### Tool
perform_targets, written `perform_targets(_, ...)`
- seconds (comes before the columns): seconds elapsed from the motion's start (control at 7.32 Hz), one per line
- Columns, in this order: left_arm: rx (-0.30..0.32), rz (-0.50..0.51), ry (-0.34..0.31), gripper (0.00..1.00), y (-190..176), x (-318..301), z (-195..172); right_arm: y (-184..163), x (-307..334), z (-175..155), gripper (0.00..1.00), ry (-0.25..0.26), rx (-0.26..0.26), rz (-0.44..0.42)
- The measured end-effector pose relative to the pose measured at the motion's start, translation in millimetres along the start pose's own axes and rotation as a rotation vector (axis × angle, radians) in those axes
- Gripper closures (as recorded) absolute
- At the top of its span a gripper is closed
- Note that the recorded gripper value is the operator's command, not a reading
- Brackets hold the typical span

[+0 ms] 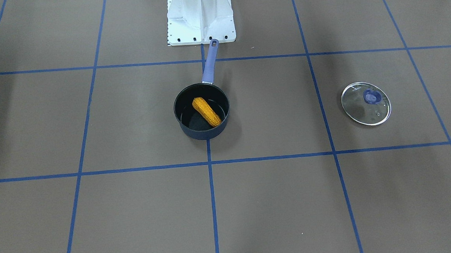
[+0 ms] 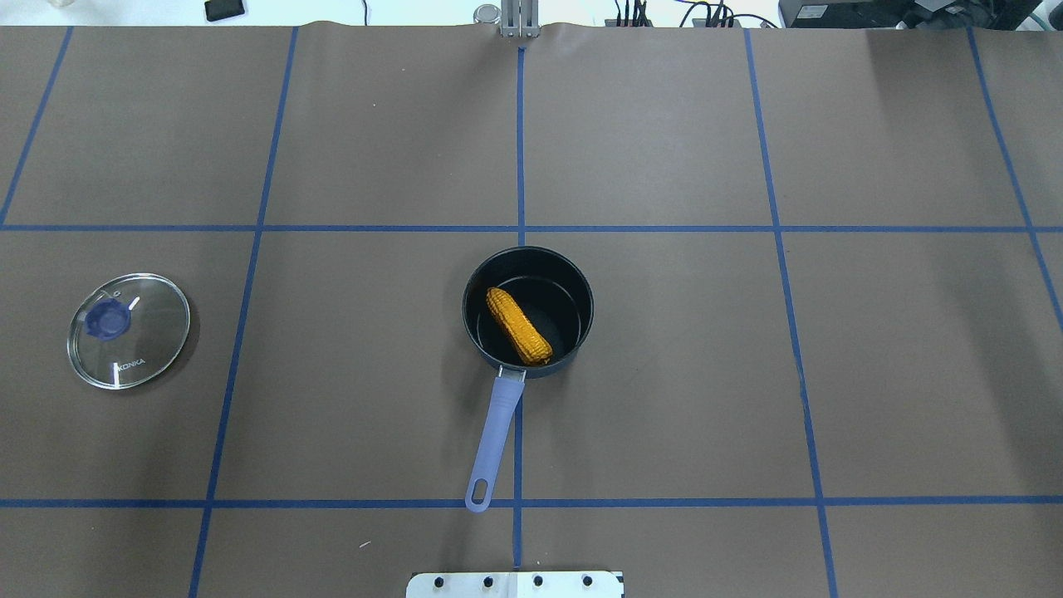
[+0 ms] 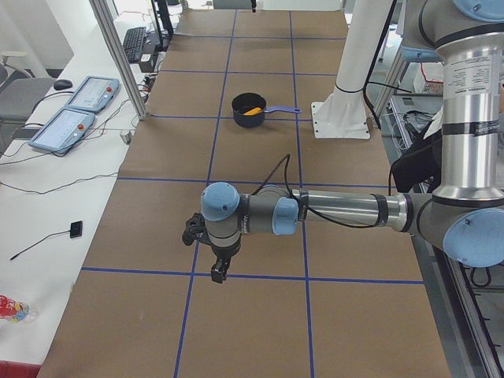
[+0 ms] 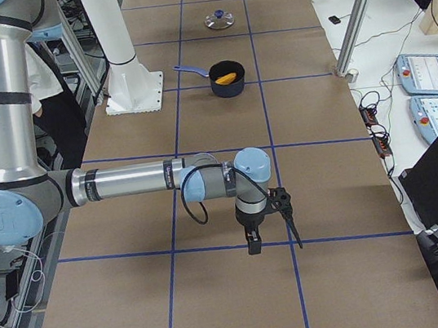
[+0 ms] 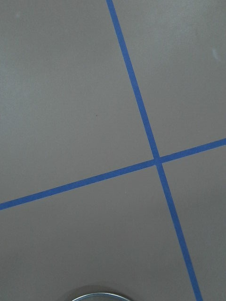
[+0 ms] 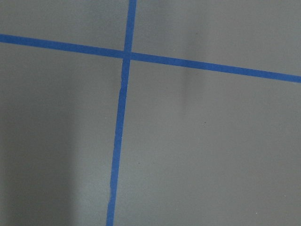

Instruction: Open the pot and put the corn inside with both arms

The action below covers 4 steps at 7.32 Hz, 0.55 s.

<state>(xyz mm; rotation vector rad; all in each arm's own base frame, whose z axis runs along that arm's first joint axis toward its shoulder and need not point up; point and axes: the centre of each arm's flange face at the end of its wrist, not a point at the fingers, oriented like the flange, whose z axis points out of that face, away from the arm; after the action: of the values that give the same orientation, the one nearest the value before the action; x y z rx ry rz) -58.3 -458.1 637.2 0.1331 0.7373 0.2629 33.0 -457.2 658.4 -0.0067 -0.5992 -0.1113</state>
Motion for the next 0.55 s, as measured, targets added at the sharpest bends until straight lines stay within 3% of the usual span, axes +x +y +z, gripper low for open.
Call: perform_targets(0.55, 0.0, 0.001, 0.0, 0.02, -0.2, 0.4, -0.2, 1.2, 0.0, 1.0, 0.0, -0.002, -0.002, -0.003)
